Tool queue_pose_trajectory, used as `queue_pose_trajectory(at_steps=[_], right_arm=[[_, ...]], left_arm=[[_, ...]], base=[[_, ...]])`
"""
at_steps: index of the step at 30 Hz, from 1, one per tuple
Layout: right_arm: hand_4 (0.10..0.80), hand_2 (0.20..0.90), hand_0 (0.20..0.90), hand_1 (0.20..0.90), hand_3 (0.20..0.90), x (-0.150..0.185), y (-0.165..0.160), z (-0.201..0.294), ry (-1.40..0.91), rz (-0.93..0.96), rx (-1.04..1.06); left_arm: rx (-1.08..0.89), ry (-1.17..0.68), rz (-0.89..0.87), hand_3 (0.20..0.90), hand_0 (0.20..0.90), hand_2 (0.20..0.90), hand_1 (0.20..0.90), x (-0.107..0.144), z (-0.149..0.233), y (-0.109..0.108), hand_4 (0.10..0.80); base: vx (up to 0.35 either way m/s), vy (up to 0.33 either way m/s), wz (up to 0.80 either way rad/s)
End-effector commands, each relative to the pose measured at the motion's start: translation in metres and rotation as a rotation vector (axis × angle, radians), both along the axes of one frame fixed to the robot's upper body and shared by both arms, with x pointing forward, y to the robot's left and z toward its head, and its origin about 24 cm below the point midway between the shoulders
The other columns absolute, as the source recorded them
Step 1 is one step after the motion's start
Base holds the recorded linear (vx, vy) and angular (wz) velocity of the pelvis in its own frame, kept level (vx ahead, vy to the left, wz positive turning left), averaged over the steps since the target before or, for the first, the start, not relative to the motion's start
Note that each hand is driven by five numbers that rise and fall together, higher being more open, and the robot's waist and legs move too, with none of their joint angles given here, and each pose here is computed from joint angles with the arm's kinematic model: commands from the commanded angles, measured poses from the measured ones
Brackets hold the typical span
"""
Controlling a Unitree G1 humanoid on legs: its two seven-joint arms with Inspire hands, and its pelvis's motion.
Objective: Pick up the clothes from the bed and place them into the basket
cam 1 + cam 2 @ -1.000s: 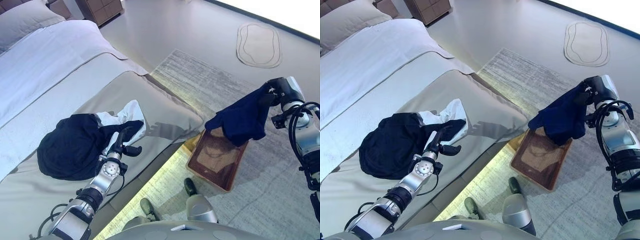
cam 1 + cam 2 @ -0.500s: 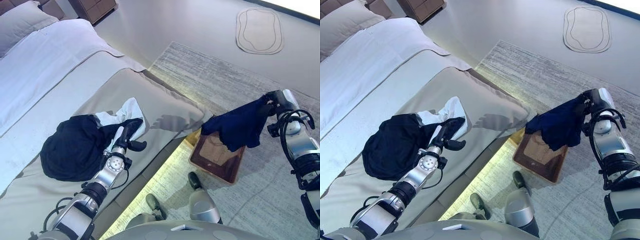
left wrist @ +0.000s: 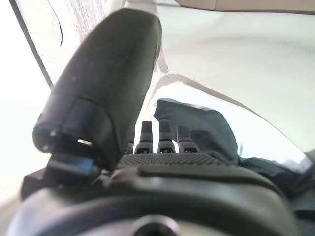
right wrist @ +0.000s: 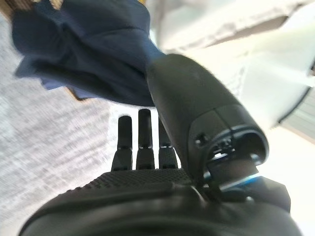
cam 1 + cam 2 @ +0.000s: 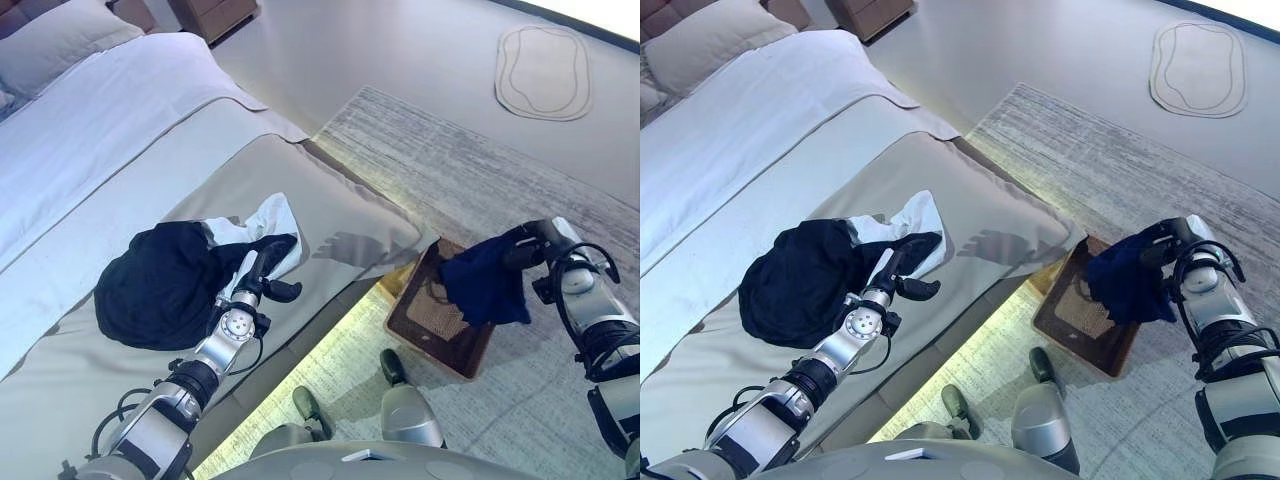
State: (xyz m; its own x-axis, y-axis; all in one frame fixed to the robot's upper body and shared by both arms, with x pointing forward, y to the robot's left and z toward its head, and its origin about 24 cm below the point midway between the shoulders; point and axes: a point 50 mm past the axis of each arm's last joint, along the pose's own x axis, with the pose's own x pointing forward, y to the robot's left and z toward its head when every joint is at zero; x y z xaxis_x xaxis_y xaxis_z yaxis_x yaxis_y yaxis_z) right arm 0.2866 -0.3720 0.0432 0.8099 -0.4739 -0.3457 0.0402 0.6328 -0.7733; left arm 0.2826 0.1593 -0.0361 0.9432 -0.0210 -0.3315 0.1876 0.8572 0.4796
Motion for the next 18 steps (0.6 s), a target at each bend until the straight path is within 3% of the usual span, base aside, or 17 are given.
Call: queue_pose_trajectory(at_steps=[1, 13, 18], right_arm=[[0.800, 0.900, 0.900, 0.900, 0.900, 0.015, -0.004, 0.020, -0.052, -0.040, -0.066], [0.800, 0.900, 0.900, 0.900, 0.900, 0.015, 0.001, 0.014, -0.003, -0.002, -0.150], [0.800, 0.900, 0.900, 0.900, 0.900, 0.037, 0.014, 0.045, -0.157, 0.034, -0.221]], left_arm=[[0.048, -0.145, -0.067, 0.900, 0.900, 0.900, 0.900, 0.025, 0.027, -0.005, 0.800], [0.055, -0.153, -0.077, 0.900, 0.900, 0.900, 0.900, 0.026, 0.029, -0.002, 0.800], [0.053, -0.158, -0.054, 0.900, 0.900, 0.900, 0.900, 0.027, 0.030, -0.002, 0.800]], base=[[-0.035, -0.011, 0.08], [-0.012, -0.001, 0.04], [0.004, 0.004, 0.04]])
